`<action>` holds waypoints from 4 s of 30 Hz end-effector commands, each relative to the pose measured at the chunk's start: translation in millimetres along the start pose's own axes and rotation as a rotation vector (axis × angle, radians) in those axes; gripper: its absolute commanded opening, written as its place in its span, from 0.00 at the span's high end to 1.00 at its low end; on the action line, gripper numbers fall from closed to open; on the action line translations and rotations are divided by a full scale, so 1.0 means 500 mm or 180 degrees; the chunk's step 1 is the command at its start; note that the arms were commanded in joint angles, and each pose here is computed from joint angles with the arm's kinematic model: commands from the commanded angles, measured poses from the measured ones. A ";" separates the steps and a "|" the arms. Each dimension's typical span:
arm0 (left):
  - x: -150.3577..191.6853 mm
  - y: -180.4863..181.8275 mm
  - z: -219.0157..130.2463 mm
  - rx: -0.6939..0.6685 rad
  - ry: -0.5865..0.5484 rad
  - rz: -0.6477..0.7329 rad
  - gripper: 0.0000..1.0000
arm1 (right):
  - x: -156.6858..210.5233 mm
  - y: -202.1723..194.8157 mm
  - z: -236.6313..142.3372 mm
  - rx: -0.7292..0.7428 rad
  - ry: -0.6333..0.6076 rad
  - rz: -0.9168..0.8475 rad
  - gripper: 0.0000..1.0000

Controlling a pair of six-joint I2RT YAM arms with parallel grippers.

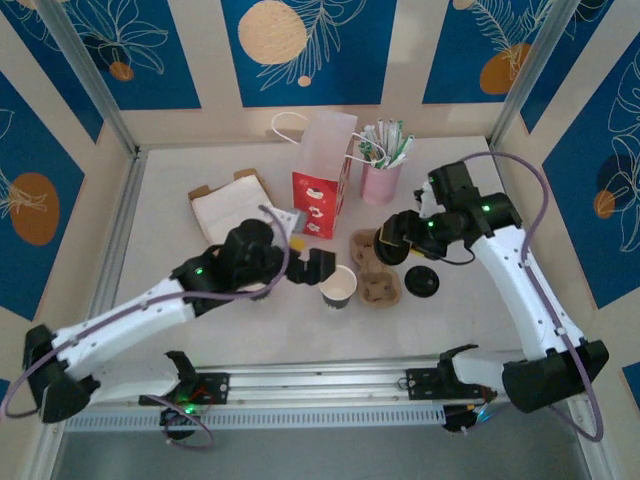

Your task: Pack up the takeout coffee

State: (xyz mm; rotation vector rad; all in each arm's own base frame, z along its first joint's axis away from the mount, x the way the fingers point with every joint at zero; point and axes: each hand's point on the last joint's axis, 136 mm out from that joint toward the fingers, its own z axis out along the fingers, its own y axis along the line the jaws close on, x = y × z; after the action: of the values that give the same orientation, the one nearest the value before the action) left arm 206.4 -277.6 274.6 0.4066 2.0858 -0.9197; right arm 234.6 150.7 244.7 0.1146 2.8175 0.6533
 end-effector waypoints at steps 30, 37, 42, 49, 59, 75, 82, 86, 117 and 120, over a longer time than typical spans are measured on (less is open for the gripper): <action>0.095 0.160 -0.120 -0.0827 -0.0177 0.0032 0.00 | 0.103 0.105 0.187 0.1251 0.1370 -0.1614 0.32; 0.097 0.162 -0.112 -0.0833 -0.0157 0.0044 0.00 | 0.114 0.105 0.216 0.1214 0.1464 -0.1585 0.32; 0.096 0.160 -0.108 -0.0820 -0.0156 0.0046 0.00 | 0.118 0.101 0.232 0.1228 0.1513 -0.1583 0.32; 0.095 0.158 -0.103 -0.0810 -0.0145 0.0043 0.00 | 0.119 0.094 0.249 0.1253 0.1557 -0.1579 0.32; 0.093 0.158 -0.100 -0.0803 -0.0149 0.0038 0.00 | 0.122 0.083 0.261 0.1286 0.1591 -0.1553 0.32; 0.091 0.156 -0.096 -0.0785 -0.0149 0.0027 0.00 | 0.125 0.080 0.265 0.1296 0.1611 -0.1538 0.32; 0.092 0.157 -0.095 -0.0784 -0.0142 0.0026 0.00 | 0.125 0.081 0.264 0.1318 0.1611 -0.1555 0.32; 0.090 0.157 -0.095 -0.0782 -0.0148 0.0022 0.00 | 0.126 0.078 0.270 0.1342 0.1638 -0.1546 0.32; 0.084 0.158 -0.094 -0.0776 -0.0148 0.0025 0.00 | 0.146 0.060 0.319 0.1429 0.1824 -0.1536 0.33; 0.084 0.158 -0.094 -0.0772 -0.0147 0.0024 0.00 | 0.148 0.057 0.324 0.1433 0.1846 -0.1525 0.33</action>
State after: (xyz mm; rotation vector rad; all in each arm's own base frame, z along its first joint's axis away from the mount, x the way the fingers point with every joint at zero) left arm 195.0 -189.1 217.6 0.2586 2.1445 -0.6435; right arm 214.5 253.8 132.5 -0.7259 3.2030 -0.0200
